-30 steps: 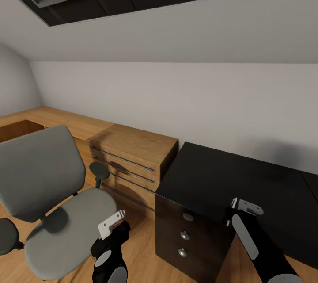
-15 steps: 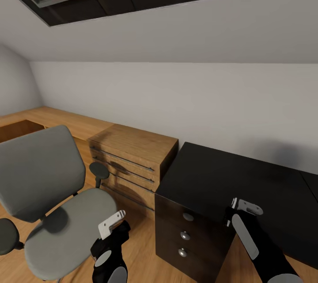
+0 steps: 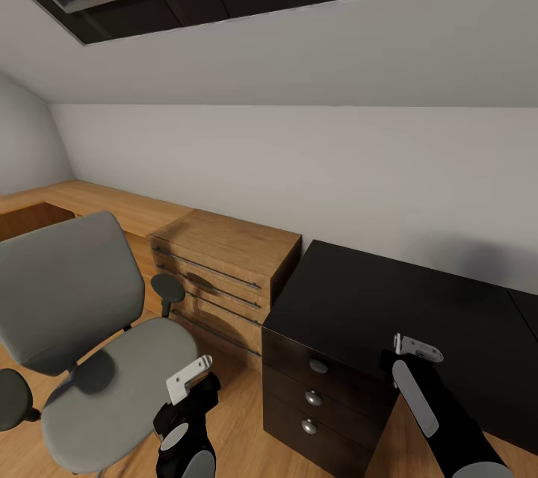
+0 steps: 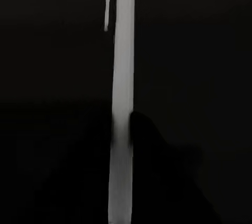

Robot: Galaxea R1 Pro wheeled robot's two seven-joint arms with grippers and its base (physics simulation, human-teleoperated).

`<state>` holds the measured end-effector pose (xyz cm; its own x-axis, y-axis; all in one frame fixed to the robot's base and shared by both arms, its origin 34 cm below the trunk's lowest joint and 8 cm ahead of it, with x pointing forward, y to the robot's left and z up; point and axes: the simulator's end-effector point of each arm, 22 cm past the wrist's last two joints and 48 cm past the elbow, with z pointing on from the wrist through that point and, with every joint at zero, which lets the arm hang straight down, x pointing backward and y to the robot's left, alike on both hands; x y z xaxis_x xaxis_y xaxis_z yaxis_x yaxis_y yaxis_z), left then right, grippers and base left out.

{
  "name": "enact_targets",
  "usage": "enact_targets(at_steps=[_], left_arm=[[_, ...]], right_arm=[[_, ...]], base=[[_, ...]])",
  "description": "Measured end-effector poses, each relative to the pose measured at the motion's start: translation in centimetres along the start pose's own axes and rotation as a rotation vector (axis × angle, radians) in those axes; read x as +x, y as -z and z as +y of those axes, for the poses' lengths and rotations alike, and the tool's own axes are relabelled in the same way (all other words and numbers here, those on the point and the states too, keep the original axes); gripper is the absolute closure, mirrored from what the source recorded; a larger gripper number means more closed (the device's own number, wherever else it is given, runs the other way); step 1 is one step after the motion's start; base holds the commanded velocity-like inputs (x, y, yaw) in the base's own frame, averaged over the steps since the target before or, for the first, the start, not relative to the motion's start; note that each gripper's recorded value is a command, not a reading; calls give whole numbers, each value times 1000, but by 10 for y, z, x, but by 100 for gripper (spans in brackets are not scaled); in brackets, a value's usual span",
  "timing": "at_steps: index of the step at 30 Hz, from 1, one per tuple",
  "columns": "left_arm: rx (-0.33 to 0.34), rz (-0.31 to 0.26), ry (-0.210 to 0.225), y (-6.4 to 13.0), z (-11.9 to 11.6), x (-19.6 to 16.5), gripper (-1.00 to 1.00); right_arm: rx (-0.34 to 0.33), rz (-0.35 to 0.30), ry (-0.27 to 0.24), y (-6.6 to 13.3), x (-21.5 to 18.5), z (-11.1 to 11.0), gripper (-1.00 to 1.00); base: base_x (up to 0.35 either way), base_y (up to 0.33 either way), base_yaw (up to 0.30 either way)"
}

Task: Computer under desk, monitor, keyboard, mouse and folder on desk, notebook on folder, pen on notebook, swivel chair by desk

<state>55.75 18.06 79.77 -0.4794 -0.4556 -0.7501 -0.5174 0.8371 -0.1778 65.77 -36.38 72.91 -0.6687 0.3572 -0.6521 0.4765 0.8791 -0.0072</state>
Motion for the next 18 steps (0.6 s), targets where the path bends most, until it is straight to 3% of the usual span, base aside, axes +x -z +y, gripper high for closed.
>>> enact_targets(at_steps=[18], left_arm=[[0,0,0,0,0,0,-100]], right_arm=[[-2,2,-5,0,0,0,100]], base=[[0,0,0]])
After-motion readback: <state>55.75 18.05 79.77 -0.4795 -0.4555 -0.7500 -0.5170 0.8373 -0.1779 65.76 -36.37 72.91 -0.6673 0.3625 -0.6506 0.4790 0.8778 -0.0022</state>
